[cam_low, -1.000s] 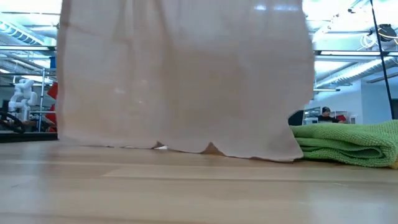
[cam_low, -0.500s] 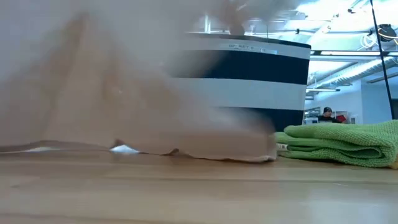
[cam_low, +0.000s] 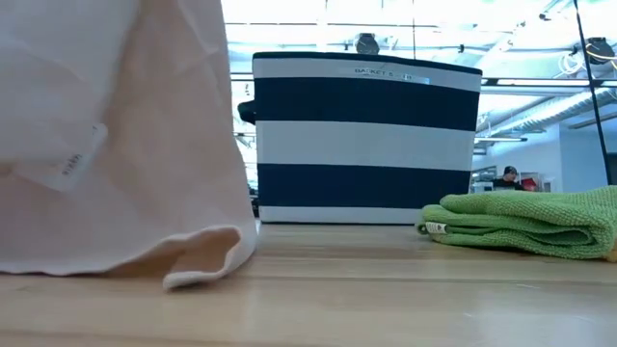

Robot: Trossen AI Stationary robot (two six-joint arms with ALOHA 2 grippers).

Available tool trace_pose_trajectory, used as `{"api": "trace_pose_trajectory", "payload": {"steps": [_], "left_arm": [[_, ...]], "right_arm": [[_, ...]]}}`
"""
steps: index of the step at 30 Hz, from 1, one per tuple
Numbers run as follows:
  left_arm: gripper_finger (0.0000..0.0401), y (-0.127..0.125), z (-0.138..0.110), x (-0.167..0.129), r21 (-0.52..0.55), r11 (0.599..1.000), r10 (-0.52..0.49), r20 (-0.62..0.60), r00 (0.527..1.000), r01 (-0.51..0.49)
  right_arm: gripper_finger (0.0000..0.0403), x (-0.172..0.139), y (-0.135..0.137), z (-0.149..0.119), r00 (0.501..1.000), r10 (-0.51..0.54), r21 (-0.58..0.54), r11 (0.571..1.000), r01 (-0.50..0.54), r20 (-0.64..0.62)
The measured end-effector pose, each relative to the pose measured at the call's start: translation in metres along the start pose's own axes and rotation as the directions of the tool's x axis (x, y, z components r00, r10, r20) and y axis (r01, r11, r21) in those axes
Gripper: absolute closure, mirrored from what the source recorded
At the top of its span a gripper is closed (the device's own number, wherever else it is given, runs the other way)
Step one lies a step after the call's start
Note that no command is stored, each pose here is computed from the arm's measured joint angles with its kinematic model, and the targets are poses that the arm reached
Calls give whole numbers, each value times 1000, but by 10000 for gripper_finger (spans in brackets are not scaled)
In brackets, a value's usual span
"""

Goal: Fold towel
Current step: Fold the light brown towel

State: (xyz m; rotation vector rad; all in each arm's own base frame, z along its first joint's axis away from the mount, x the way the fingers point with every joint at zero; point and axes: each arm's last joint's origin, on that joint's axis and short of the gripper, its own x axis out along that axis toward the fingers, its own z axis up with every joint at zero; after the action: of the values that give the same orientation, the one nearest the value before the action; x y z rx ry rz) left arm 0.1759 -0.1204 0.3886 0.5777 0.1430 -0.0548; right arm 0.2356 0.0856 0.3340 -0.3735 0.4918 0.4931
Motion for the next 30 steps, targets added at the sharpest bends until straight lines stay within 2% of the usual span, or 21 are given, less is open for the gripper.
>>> {"api": "trace_pose_trajectory", "payload": {"steps": [4, 10, 17, 22, 26, 30], "left_arm": [[401, 2, -6, 13, 9, 999, 32, -49, 998, -32], [401, 1, -8, 22, 26, 999, 29, -60, 998, -27], [401, 0, -8, 22, 30, 999, 27, -57, 998, -25], [401, 0, -8, 22, 31, 999, 26, -57, 998, -24], [401, 0, -8, 22, 31, 999, 26, -57, 998, -24], [401, 0, -8, 22, 34, 999, 23, -63, 998, -21]], "right_arm": [[247, 46, 0, -7, 996, 89, 69, 994, -88, -8], [243, 112, -4, -27, 994, 95, 147, 986, -85, -59], [248, 174, -10, -50, 992, 126, 184, 975, -128, 24], [248, 203, -20, -60, 987, 62, 196, 976, -90, 145], [246, 214, -32, -65, 971, 1, 244, 968, -61, 238], [221, 218, -42, -69, 955, -44, 265, 964, -37, 293]]}}
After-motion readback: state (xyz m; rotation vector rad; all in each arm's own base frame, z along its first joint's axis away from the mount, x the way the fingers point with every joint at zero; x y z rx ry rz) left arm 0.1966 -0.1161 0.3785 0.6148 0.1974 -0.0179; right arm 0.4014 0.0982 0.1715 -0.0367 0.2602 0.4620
